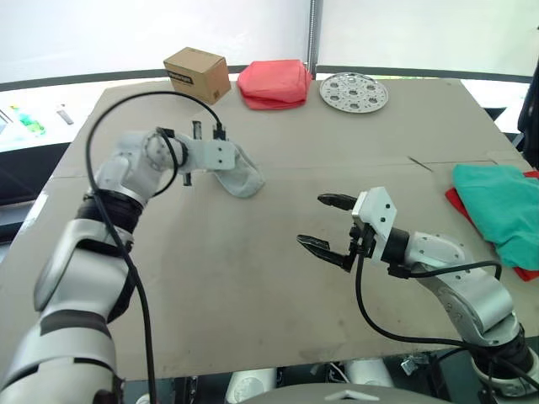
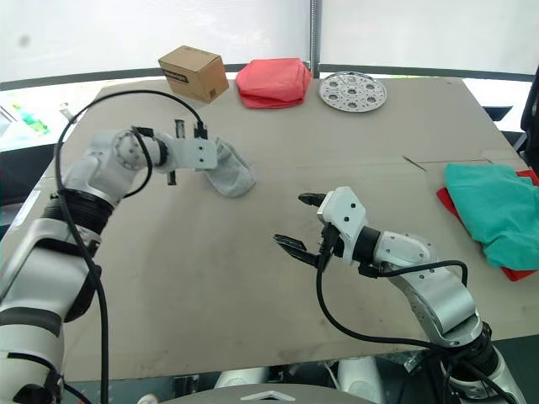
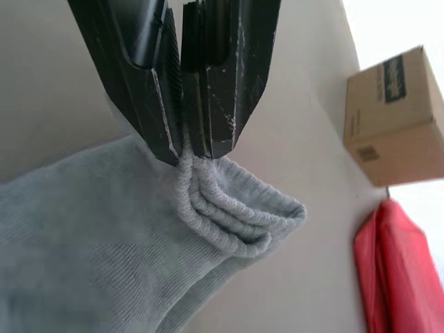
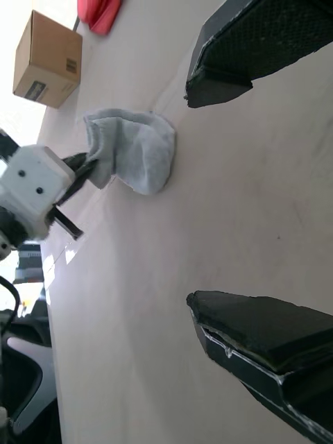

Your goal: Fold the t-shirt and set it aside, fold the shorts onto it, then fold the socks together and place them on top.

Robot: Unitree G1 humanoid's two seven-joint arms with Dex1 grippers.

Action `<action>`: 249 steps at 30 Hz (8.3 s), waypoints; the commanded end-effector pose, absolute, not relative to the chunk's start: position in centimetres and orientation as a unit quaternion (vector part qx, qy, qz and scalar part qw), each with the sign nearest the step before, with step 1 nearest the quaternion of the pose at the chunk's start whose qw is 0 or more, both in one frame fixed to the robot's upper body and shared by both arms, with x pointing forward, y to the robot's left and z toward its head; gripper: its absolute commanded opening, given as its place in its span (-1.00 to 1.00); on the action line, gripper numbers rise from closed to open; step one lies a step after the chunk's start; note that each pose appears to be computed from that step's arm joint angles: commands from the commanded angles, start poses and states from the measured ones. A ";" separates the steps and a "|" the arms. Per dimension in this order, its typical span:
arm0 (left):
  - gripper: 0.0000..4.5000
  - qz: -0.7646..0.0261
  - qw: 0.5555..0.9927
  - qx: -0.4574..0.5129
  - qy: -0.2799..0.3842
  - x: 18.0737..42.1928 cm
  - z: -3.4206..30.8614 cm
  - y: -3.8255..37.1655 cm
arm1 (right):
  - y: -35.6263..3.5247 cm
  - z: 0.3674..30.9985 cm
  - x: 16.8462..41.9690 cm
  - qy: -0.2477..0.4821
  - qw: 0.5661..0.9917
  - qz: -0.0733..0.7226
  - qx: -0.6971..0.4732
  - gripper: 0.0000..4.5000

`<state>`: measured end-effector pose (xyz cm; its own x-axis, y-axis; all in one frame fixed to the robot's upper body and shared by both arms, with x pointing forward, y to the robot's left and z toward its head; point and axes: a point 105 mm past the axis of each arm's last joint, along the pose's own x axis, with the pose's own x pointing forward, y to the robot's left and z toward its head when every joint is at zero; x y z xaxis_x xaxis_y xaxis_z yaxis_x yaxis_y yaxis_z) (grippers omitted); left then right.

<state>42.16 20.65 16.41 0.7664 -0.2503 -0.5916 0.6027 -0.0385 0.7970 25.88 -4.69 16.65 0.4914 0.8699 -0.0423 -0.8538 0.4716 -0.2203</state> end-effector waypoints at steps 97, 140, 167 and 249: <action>-0.96 -0.228 0.951 -0.073 0.196 45.5 10.7 14.5 | -7.7 16.5 24.8 -0.019 0.916 0.385 -0.114 1.00; 0.49 -0.294 0.903 -0.222 0.221 34.6 11.7 22.7 | 1.5 6.1 32.7 0.152 0.853 0.479 -0.141 -0.99; 0.49 -0.330 0.892 -0.191 0.243 36.4 8.7 21.4 | 0.9 7.2 32.2 0.139 0.866 0.462 -0.134 -0.99; -1.00 -0.433 0.881 0.005 0.190 32.1 6.3 12.5 | -6.1 14.7 28.7 0.110 0.895 0.425 -0.080 0.98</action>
<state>32.57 12.53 8.18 0.5611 -0.7841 -0.2654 0.7689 0.6124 -0.1838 29.99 -6.83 12.28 0.6503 0.6777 -0.3432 -0.7398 0.6677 -0.0830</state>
